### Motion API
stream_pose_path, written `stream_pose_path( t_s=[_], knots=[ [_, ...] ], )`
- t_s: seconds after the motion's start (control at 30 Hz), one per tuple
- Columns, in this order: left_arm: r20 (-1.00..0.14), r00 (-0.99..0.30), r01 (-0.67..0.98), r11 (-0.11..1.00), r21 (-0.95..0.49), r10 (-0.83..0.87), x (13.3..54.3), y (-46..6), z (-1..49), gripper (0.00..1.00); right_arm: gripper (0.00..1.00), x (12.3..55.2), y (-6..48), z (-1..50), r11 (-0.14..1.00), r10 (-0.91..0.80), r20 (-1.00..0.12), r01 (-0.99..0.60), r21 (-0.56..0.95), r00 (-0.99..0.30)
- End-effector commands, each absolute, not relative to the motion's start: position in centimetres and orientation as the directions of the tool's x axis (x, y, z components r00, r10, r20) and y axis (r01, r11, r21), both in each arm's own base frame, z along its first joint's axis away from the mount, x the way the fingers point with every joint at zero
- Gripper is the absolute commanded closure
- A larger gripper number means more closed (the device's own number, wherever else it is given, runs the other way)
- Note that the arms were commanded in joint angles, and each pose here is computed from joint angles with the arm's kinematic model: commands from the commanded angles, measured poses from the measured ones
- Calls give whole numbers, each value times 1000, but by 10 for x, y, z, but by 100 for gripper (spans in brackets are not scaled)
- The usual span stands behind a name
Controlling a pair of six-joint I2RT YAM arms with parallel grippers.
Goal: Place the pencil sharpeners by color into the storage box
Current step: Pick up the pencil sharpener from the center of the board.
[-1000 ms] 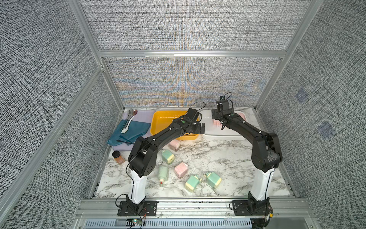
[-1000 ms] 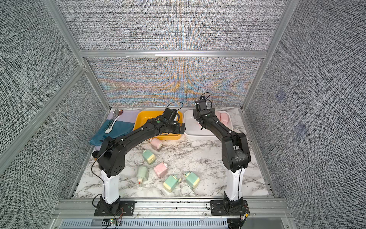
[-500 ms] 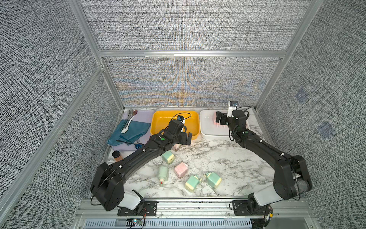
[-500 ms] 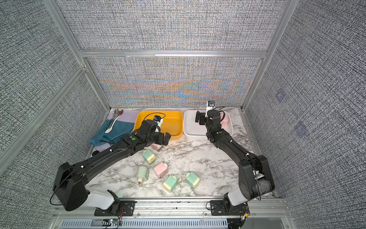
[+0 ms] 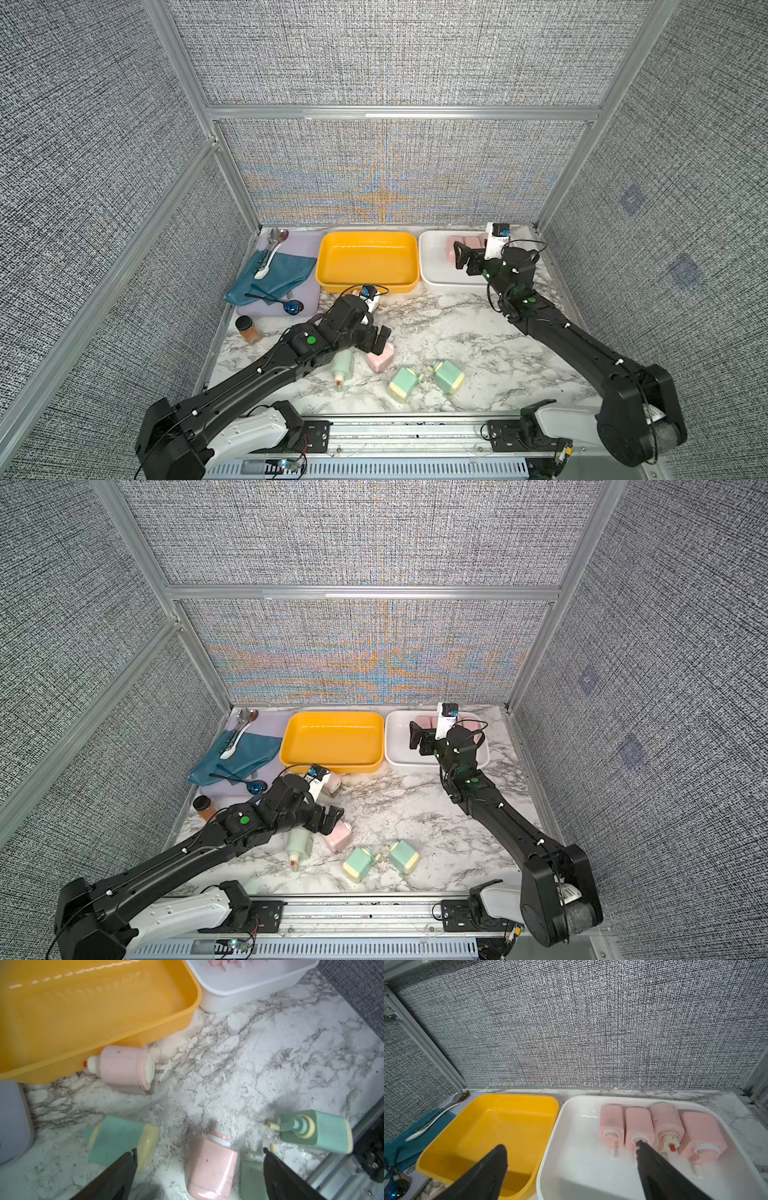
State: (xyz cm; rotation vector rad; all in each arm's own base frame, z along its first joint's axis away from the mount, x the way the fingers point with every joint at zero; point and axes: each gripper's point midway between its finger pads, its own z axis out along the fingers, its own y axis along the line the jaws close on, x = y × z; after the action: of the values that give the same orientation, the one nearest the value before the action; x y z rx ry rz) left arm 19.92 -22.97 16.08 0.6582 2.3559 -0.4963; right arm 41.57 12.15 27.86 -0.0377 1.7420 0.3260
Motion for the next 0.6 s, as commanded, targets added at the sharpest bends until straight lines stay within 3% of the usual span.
stream_pose_path(
  t_s=[0.0, 0.23, 0.57],
  knots=[
    [-605, -719, 538, 825, -171, 344, 176, -216, 144, 3, 1, 409, 115, 273, 966, 150, -964, -173, 190, -220],
    [-564, -752, 508, 845, -167, 341, 158, -212, 114, 6, 1, 398, 121, 276, 950, 175, -954, -215, 229, -244],
    [-538, -645, 643, 766, 4, 544, 157, -230, 88, 9, 1, 394, 128, 286, 933, 194, -953, -257, 253, -235]
  ],
)
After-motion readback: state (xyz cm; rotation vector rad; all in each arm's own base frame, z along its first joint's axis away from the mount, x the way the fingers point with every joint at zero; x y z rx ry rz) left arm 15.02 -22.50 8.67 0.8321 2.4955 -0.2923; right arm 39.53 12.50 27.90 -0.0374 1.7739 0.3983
